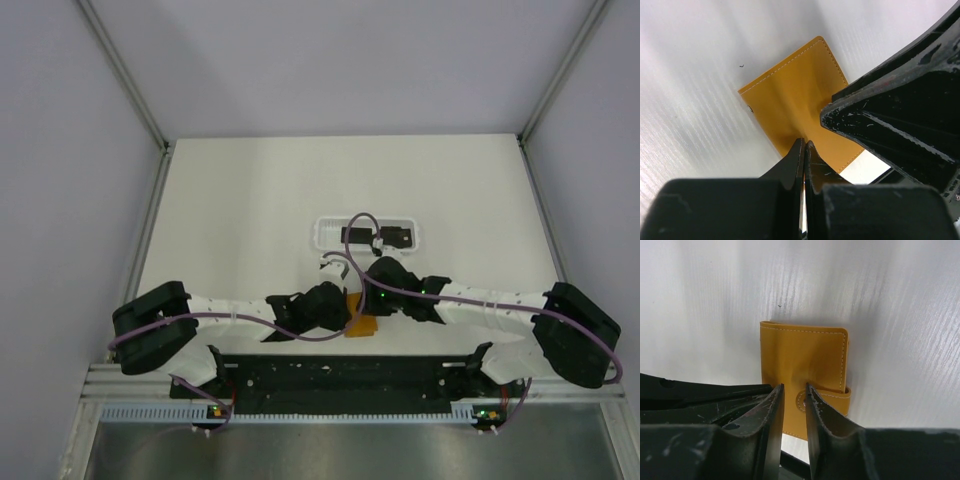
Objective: Put the credit cards into the card holder
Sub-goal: Close the card holder at the corner of the board.
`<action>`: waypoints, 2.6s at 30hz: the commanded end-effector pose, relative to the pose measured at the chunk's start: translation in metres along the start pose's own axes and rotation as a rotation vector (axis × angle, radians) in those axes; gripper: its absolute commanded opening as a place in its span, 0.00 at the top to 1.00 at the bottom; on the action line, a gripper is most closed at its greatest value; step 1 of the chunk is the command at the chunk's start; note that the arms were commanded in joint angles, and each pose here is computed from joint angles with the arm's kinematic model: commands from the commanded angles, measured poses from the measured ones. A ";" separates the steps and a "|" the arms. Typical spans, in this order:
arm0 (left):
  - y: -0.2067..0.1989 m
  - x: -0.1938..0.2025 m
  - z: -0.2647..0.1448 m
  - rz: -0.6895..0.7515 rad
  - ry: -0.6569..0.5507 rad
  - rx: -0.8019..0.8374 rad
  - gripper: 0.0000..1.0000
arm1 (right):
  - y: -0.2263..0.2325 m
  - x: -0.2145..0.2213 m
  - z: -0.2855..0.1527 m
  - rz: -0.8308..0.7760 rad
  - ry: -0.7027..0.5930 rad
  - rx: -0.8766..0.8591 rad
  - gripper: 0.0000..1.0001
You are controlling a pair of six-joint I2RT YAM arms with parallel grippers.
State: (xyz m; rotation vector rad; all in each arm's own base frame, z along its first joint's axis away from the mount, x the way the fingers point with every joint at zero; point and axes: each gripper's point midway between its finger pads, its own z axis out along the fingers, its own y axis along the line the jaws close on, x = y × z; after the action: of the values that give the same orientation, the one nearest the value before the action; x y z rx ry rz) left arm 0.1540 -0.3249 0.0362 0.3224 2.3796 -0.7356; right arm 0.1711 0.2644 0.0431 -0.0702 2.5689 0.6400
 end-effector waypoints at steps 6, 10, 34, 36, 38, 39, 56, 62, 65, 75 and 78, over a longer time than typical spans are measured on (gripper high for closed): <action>0.003 0.004 0.002 -0.009 0.008 0.005 1.00 | 0.010 0.000 0.006 0.014 -0.011 -0.042 0.89; 0.002 0.003 0.001 -0.009 0.008 0.007 1.00 | 0.016 -0.012 -0.005 0.004 -0.060 -0.065 0.87; -0.001 0.000 0.002 -0.007 0.010 0.013 1.00 | -0.007 -0.003 -0.029 -0.008 -0.066 -0.048 0.84; 0.000 0.001 0.002 -0.009 0.011 0.009 1.00 | -0.004 -0.002 -0.026 -0.011 -0.060 -0.058 0.84; 0.001 0.001 0.002 -0.009 0.010 0.006 1.00 | -0.002 -0.002 -0.024 -0.009 -0.058 -0.065 0.84; 0.000 0.001 0.003 -0.010 0.011 0.006 1.00 | -0.002 -0.002 -0.023 -0.011 -0.056 -0.063 0.84; 0.002 0.003 0.003 -0.011 0.015 0.002 1.00 | 0.002 -0.006 -0.012 -0.030 -0.053 -0.047 0.84; 0.003 0.003 0.003 -0.011 0.015 0.002 1.00 | 0.004 -0.008 -0.010 -0.029 -0.057 -0.048 0.84; 0.002 0.003 0.003 -0.010 0.017 0.004 1.00 | 0.004 -0.008 -0.009 -0.028 -0.058 -0.047 0.84; 0.005 0.004 0.002 -0.015 0.015 -0.002 1.00 | 0.010 -0.008 -0.004 -0.032 -0.045 -0.063 0.84; 0.005 0.005 0.002 -0.014 0.015 -0.002 1.00 | 0.010 -0.007 -0.001 -0.034 -0.040 -0.061 0.84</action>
State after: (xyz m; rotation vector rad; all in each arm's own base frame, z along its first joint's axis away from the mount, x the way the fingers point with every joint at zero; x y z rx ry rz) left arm 0.1542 -0.3251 0.0362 0.3175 2.3879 -0.7485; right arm 0.1653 0.2548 0.0372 -0.1011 2.5546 0.6414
